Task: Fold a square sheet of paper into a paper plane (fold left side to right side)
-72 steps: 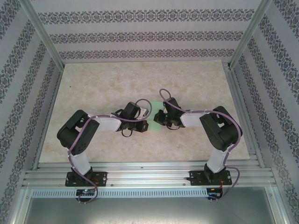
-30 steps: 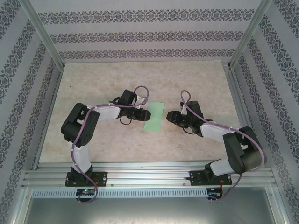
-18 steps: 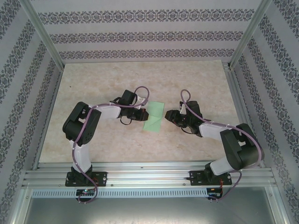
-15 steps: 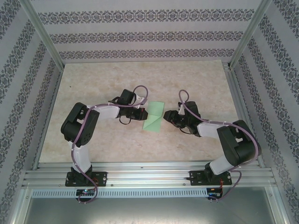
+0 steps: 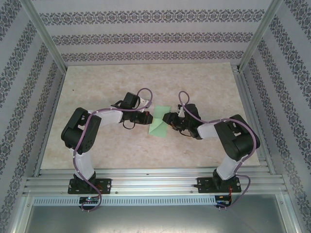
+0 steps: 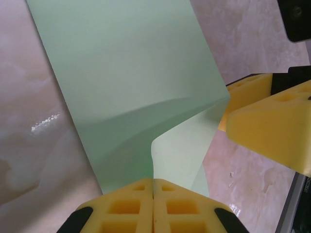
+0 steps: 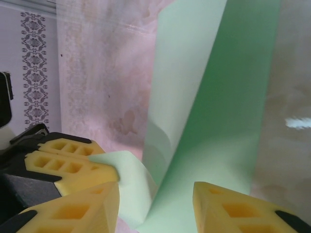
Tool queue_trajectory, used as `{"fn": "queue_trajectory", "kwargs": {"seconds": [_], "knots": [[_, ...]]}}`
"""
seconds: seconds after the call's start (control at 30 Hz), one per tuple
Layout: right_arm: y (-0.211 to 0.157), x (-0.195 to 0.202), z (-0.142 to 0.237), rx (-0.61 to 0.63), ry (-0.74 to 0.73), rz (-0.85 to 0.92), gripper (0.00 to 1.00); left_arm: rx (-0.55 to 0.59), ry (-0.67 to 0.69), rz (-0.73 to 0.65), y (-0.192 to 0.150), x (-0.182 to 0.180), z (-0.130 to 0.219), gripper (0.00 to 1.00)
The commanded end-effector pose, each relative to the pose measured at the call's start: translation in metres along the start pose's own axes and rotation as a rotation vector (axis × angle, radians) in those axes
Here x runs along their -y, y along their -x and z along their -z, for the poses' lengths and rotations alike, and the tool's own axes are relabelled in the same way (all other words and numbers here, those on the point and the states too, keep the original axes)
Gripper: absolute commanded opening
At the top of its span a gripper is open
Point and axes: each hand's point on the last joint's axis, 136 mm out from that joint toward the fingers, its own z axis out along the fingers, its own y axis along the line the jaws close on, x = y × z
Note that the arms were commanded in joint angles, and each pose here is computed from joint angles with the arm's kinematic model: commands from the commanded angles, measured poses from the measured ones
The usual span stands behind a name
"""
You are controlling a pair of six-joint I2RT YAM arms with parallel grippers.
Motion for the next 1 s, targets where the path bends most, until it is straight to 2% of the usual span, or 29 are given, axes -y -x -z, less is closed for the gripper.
{"fn": "queue_trajectory", "kwargs": {"seconds": [0.0, 0.13, 0.23, 0.33, 0.47, 0.5, 0.6, 0.63, 0.77, 0.97], "knots": [[0.005, -0.015, -0.009, 0.004, 0.053, 0.004, 0.42, 0.027, -0.02, -0.008, 0.006, 0.003, 0.005, 0.09], [0.005, -0.014, -0.013, 0.005, 0.052, -0.009, 0.33, 0.034, -0.021, -0.011, 0.008, 0.004, 0.006, 0.11], [0.006, -0.017, -0.012, 0.01, 0.07, -0.008, 0.14, 0.047, -0.023, -0.014, 0.009, 0.006, 0.011, 0.2], [0.009, -0.025, -0.005, 0.029, 0.09, 0.02, 0.05, 0.095, -0.025, -0.012, 0.015, 0.008, 0.026, 0.36], [0.019, -0.044, 0.015, 0.073, 0.138, 0.093, 0.0, 0.216, -0.05, 0.005, 0.026, 0.016, 0.062, 0.58], [0.021, -0.049, 0.021, 0.084, 0.151, 0.109, 0.0, 0.246, -0.062, 0.016, 0.027, 0.018, 0.071, 0.65], [0.029, -0.074, 0.044, 0.117, 0.222, 0.172, 0.0, 0.361, -0.112, 0.067, 0.032, 0.027, 0.102, 0.95], [0.031, -0.082, 0.051, 0.124, 0.244, 0.188, 0.0, 0.403, -0.141, 0.08, 0.035, 0.033, 0.114, 1.0], [0.037, -0.122, 0.084, 0.153, 0.341, 0.264, 0.0, 0.479, -0.276, 0.11, 0.043, 0.065, 0.144, 1.0], [0.037, -0.18, 0.123, 0.166, 0.458, 0.355, 0.0, 0.449, -0.506, 0.087, 0.046, 0.12, 0.161, 1.0]]}}
